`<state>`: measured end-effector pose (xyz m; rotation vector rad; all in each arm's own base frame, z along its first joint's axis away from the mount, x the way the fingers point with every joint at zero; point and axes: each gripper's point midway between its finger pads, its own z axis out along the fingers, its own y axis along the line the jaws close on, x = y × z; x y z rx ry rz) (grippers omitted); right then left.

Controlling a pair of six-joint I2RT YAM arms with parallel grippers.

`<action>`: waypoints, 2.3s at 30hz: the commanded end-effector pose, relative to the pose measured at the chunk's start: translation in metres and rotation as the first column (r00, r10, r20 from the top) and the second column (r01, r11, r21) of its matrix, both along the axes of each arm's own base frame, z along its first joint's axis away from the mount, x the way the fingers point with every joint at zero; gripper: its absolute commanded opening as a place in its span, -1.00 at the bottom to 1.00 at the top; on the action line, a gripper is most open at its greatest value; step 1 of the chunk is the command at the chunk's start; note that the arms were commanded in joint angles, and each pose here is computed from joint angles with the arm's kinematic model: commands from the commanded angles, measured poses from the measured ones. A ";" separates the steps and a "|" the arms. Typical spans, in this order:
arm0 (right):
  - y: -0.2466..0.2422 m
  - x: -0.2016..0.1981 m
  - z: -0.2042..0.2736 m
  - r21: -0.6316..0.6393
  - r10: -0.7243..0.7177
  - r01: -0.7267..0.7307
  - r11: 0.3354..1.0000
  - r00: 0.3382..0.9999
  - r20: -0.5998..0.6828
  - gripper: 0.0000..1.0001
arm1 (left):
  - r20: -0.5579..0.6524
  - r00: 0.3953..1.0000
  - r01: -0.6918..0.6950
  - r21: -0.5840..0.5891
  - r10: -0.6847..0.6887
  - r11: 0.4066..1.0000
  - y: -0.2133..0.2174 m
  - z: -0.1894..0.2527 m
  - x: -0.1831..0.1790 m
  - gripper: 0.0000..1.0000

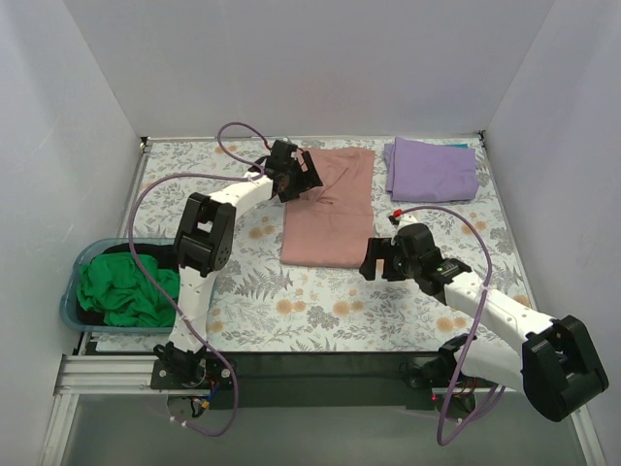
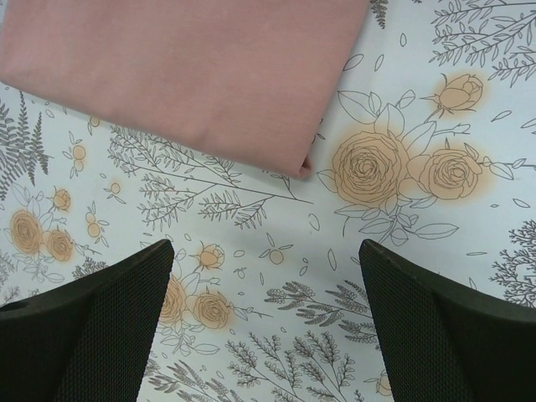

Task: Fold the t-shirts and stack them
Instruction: Fold the tshirt

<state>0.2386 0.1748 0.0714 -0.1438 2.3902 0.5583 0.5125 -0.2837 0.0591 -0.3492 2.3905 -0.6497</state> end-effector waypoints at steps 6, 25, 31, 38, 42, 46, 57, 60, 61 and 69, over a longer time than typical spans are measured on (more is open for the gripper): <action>-0.008 0.005 0.015 -0.006 -0.039 0.040 0.999 0.998 0.039 0.97 | 0.068 0.998 -0.014 0.018 0.013 1.000 0.018 0.078 0.011 0.73; 0.018 0.026 -0.007 0.088 -0.107 0.114 0.990 0.991 -0.082 0.68 | -0.101 0.993 -0.067 -0.048 0.062 0.997 0.074 0.019 -0.203 0.80; 0.028 0.035 -0.028 0.091 -0.105 0.117 0.989 0.986 -0.128 0.18 | -0.192 0.981 -0.023 -0.039 0.015 0.999 0.063 -0.018 -0.217 0.36; 0.027 0.030 -0.052 0.066 -0.114 0.128 0.990 0.975 -0.192 -0.15 | -0.303 0.953 -0.027 -0.007 0.023 1.000 0.067 -0.058 -0.236 -0.52; 0.025 0.023 -0.054 0.071 -0.117 0.134 0.988 0.973 -0.199 -0.56 | -0.305 0.952 -0.024 -0.033 0.013 0.999 0.061 -0.059 -0.239 -1.00; 0.021 0.009 -0.051 0.084 -0.091 0.110 0.990 0.975 -0.201 -0.94 | -0.311 0.950 0.008 -0.046 -0.021 0.999 0.054 -0.056 -0.260 -1.00; -0.007 -0.114 -0.043 0.131 0.026 0.004 0.991 0.973 -0.230 -0.97 | -0.277 0.951 0.079 -0.215 -0.139 0.973 0.047 -0.018 -0.388 -1.00; -0.008 -0.134 -0.036 0.197 0.030 0.017 0.980 0.972 -0.233 -0.97 | -0.239 0.950 0.137 -0.269 -0.204 0.953 0.042 0.003 -0.412 -1.00; -0.007 -0.135 -0.033 0.219 0.028 0.022 0.975 0.974 -0.224 -0.97 | -0.218 0.954 0.140 -0.287 -0.207 0.947 0.041 0.013 -0.413 -1.00; -0.004 -0.119 0.004 0.240 0.025 0.003 0.971 0.993 -0.116 -0.97 | -0.160 0.970 0.134 -0.276 -0.183 0.952 0.036 0.041 -0.401 -1.00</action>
